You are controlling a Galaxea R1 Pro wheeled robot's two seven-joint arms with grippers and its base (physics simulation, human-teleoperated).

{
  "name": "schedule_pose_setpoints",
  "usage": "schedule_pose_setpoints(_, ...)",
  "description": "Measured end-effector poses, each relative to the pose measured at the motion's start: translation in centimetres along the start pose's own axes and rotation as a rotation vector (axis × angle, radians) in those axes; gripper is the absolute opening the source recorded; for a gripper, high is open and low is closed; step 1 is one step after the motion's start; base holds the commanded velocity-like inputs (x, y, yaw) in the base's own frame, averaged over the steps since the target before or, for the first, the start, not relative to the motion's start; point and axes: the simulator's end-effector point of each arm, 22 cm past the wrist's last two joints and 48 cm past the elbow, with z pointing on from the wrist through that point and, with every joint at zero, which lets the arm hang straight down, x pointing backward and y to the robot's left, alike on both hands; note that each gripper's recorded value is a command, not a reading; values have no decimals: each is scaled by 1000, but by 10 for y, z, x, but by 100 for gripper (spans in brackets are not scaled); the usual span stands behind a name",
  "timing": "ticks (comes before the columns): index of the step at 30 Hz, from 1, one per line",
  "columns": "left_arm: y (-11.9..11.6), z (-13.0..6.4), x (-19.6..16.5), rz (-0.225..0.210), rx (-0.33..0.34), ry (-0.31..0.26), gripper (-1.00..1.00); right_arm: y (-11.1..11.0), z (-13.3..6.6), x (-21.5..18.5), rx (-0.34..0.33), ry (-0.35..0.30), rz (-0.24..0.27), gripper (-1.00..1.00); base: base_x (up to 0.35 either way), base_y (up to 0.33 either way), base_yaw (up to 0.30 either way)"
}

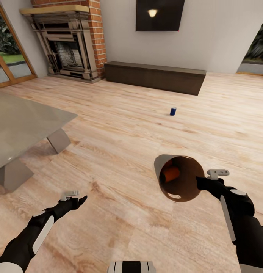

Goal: Put the three can of soda from the living room inside the tash can in the kitchen.

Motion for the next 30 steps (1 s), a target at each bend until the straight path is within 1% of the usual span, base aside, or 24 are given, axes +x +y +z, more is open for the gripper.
schedule_pose_setpoints(1, -1, -1, -2, 1, 1, -4, 100, -5, -4, -6, -3, -14, 3, -100, 0, 0, 0)
schedule_pose_setpoints(4, -1, -2, -6, 2, 2, -14, 100, -4, -7, -9, -36, -21, 32, -100, 0, 0, 0)
schedule_pose_setpoints(7, -2, -2, -10, 7, 3, -33, 100, -6, -7, -8, -25, -21, 21, -100, 68, 44, -2)
schedule_pose_setpoints(8, -2, -2, -11, 9, 2, -39, 100, -4, -6, -8, -28, -20, 18, -100, 183, 129, -58)
schedule_pose_setpoints(12, -1, -3, -14, 13, 2, -49, 100, 16, -6, -8, -79, -18, 29, -100, 258, 167, -194)
schedule_pose_setpoints(16, -1, -3, -14, 13, 1, -51, 100, 16, -5, -7, -66, -19, 6, -100, 287, 170, -239)
schedule_pose_setpoints(20, -1, -3, -15, 14, 1, -54, 100, 21, -6, -9, -83, -26, 15, -100, 311, 116, -250)
schedule_pose_setpoints(23, -1, -4, -16, 15, 0, -55, 100, 18, -7, -10, -71, -29, 5, -100, 320, 76, -250)
schedule_pose_setpoints(27, -2, -4, -17, 15, 0, -58, 100, 20, -8, -12, -80, -33, 12, -100, 322, 24, -245)
schedule_pose_setpoints(30, -2, -5, -18, 16, 0, -60, 100, 17, -9, -13, -71, -35, 6, -100, 323, 7, -238)
